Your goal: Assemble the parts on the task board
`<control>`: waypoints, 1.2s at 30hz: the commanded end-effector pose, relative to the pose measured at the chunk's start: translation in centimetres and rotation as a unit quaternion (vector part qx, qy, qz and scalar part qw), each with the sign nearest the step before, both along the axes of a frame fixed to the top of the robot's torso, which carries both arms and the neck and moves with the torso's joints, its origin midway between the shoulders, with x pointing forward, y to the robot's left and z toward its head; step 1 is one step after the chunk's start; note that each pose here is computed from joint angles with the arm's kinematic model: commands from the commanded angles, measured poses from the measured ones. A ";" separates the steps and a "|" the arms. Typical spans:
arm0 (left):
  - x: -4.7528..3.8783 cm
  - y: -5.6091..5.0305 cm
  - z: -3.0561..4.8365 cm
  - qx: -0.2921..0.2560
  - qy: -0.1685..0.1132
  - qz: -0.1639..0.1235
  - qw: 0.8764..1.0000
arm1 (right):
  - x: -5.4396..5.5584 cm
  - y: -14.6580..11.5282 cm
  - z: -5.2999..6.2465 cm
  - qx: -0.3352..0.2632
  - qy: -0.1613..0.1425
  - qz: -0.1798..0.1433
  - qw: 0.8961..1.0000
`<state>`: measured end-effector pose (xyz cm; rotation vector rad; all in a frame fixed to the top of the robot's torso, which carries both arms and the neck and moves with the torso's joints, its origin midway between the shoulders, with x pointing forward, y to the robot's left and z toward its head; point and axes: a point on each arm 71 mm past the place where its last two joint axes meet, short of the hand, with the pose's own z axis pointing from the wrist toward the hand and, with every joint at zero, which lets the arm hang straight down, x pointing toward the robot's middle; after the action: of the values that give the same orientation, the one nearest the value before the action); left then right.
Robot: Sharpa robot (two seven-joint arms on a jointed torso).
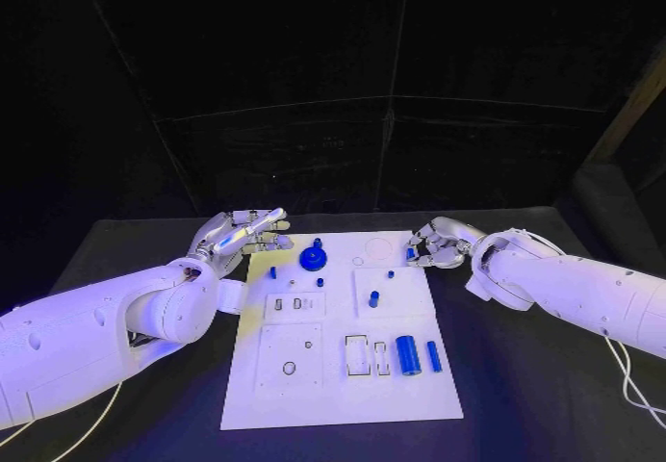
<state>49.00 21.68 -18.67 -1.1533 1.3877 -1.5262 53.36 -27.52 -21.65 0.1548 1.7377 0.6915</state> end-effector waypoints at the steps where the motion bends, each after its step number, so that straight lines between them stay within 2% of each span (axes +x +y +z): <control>1: -0.02 -0.2 0.19 -0.006 -0.006 -0.007 1.000 | 0.0 0.1 -0.1 -0.005 0.001 0.002 1.000; 10: 0.01 -0.2 0.17 -0.006 -0.006 -0.007 1.000 | 0.1 0.0 0.0 -0.004 -0.010 -0.007 1.000; 25: 0.00 -0.1 0.12 -0.006 -0.003 -0.008 1.000 | 0.0 -0.1 0.8 0.011 -0.053 -0.032 0.998; 32: -0.05 0.0 0.11 -0.005 -0.001 -0.007 1.000 | -1.5 1.8 1.5 0.017 -0.036 -0.038 0.998; 36: 0.01 -0.1 0.02 -0.003 0.004 -0.008 1.000 | -2.5 4.4 2.0 0.014 -0.030 -0.031 0.999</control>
<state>49.00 21.83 -18.73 -1.1570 1.3926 -1.5256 50.96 -23.71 -19.91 0.1695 1.6638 0.7376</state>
